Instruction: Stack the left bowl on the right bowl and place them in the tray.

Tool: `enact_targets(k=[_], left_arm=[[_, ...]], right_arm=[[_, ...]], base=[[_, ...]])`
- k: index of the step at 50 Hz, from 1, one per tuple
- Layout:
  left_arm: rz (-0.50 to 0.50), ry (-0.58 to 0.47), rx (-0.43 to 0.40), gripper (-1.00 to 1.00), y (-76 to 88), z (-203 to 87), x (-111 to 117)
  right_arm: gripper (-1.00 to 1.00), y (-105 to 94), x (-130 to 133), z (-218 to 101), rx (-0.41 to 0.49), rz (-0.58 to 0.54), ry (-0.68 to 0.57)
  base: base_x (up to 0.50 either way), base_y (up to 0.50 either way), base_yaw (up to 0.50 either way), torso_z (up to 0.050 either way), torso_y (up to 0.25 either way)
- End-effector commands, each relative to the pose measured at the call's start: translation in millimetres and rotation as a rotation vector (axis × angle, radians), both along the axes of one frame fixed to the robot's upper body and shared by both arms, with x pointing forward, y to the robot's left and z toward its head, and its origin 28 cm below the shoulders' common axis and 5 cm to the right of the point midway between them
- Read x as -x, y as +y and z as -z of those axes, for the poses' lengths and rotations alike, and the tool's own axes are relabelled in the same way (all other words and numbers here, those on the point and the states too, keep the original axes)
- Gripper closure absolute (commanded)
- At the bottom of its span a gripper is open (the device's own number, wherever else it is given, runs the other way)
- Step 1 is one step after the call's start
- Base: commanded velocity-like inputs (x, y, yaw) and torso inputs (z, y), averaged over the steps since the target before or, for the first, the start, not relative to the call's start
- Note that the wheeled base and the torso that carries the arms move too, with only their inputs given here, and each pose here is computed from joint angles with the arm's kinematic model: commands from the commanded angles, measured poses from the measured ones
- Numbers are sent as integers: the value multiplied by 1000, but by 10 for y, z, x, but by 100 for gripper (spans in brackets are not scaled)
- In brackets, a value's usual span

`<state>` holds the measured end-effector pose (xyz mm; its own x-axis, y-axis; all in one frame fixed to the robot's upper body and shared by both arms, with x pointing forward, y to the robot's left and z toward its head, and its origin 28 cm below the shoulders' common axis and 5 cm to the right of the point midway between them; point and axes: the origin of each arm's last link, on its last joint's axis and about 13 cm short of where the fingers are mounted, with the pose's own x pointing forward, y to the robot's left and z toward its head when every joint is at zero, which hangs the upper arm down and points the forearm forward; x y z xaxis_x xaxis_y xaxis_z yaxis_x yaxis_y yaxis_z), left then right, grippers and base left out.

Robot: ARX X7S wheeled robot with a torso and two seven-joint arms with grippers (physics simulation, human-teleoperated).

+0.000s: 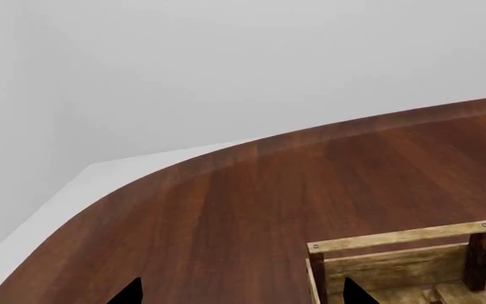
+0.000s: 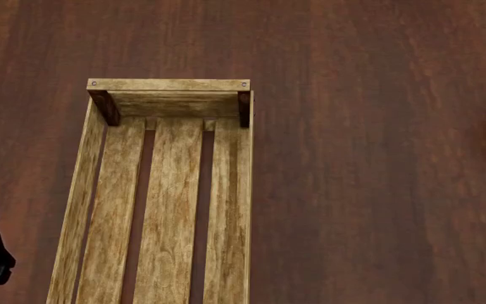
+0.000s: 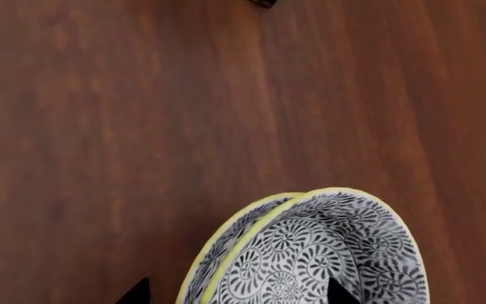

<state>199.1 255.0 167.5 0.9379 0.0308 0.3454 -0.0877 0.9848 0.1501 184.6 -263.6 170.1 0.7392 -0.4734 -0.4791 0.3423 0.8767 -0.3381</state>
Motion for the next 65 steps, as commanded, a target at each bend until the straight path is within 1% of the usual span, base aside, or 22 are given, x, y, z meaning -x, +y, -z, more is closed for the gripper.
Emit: enact_targets(k=[1,10,29,40,47,65], left_arm=[[0,1,1,-100,6,0,3],[-1,3,2,-100,10,1,2],[0,5,-1,-100,9,-4,6],[2,5,-3,-100,6,7,-4],[1,6,-3,-100,4,5,1],[2,8,-7,-100,-3,15,-2]], right_arm=[[-100,26,5,105,-18,-10,12],[-100,7,10,222,-37,-8,21],[-100,-5,57,361,-60,-9,37],[-100,-4,100,473,-84,-18,74],[-100,18,102,505,-98,-33,92],[-100,-13,131,612,-110,-24,118]], base=[[0,0,0,0,0],[0,0,0,0,0],[0,0,0,0,0],[0,0,0,0,0],[0,0,0,0,0],[0,0,0,0,0]])
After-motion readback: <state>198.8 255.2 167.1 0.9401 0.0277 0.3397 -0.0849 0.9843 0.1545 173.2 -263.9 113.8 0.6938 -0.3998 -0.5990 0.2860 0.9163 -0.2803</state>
